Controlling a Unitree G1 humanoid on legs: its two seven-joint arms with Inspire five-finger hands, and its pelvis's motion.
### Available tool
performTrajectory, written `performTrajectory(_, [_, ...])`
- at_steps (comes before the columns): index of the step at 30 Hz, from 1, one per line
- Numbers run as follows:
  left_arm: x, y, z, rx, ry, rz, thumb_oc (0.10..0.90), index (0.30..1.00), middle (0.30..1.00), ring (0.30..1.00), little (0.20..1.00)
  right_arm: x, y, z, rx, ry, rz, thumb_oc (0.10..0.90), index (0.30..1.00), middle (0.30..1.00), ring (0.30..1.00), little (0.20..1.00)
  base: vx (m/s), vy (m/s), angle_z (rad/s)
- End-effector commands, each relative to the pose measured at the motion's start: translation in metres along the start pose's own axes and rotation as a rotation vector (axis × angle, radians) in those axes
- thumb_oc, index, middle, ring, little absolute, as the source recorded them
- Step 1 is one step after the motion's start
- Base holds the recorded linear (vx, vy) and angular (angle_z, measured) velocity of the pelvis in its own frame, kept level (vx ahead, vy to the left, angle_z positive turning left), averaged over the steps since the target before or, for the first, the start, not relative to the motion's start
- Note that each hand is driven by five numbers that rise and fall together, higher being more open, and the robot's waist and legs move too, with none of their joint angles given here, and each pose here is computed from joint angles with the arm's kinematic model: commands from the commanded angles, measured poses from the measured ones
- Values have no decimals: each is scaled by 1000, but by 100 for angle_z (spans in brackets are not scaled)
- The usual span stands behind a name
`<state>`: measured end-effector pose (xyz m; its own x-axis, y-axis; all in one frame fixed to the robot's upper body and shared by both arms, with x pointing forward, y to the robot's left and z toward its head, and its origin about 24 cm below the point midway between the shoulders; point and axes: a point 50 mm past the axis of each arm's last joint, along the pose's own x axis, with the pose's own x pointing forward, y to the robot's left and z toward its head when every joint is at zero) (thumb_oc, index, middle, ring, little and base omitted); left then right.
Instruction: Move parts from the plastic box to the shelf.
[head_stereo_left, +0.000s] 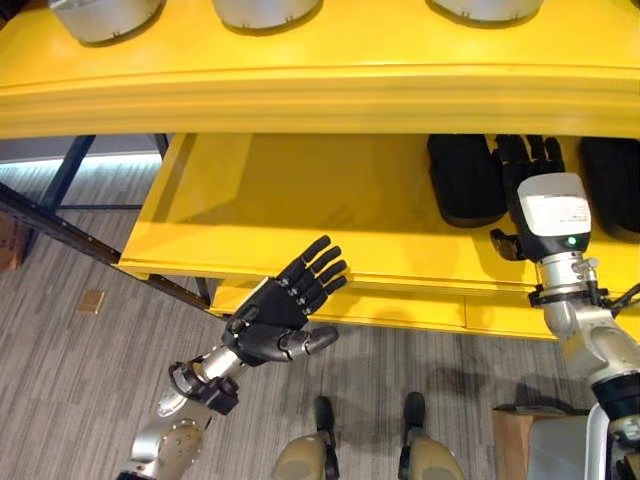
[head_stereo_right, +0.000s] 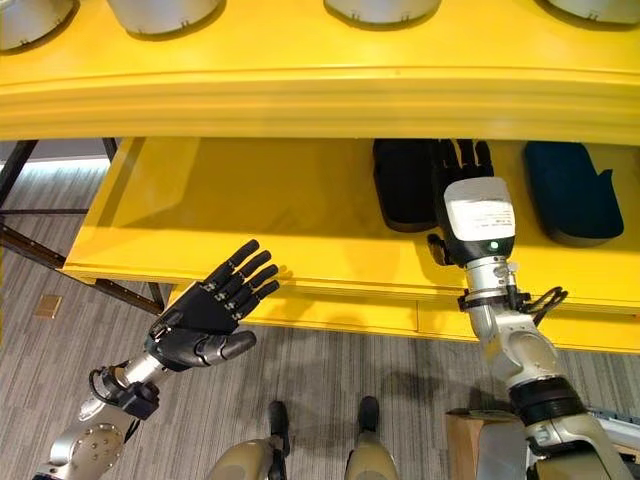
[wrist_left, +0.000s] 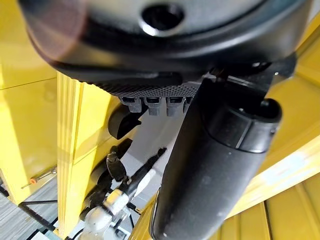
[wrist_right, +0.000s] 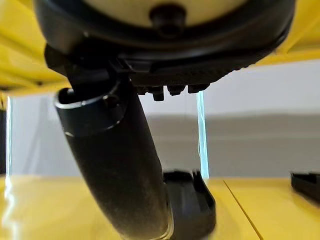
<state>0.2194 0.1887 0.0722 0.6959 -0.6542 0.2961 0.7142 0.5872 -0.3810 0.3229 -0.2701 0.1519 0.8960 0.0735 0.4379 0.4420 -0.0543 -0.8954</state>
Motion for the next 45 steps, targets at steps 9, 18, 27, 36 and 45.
performTrajectory(9, [21,-12,31,63,-113,-180,900,1000,1000,1000,1000,49,-23,-7,-38,6,80,900,1000,1000,1000,1000,8,-25,9])
performTrajectory(18, [25,-12,34,67,-106,-199,900,1000,1000,1000,1000,60,-22,-13,-91,25,166,900,1000,1000,1000,1000,-8,-6,5])
performTrajectory(27, [26,-11,35,77,-102,-205,900,1000,1000,1000,1000,63,-25,-31,-55,136,181,900,1000,1000,1000,1000,2,-6,2])
performTrajectory(36, [27,-11,37,85,-101,-211,900,1000,1000,1000,1000,59,-17,-40,7,206,340,900,1000,1000,1000,1000,0,0,0])
performTrajectory(45, [29,-11,37,97,-98,-211,900,1000,1000,1000,1000,64,-17,-39,28,256,425,900,1000,1000,1000,1000,0,0,0])
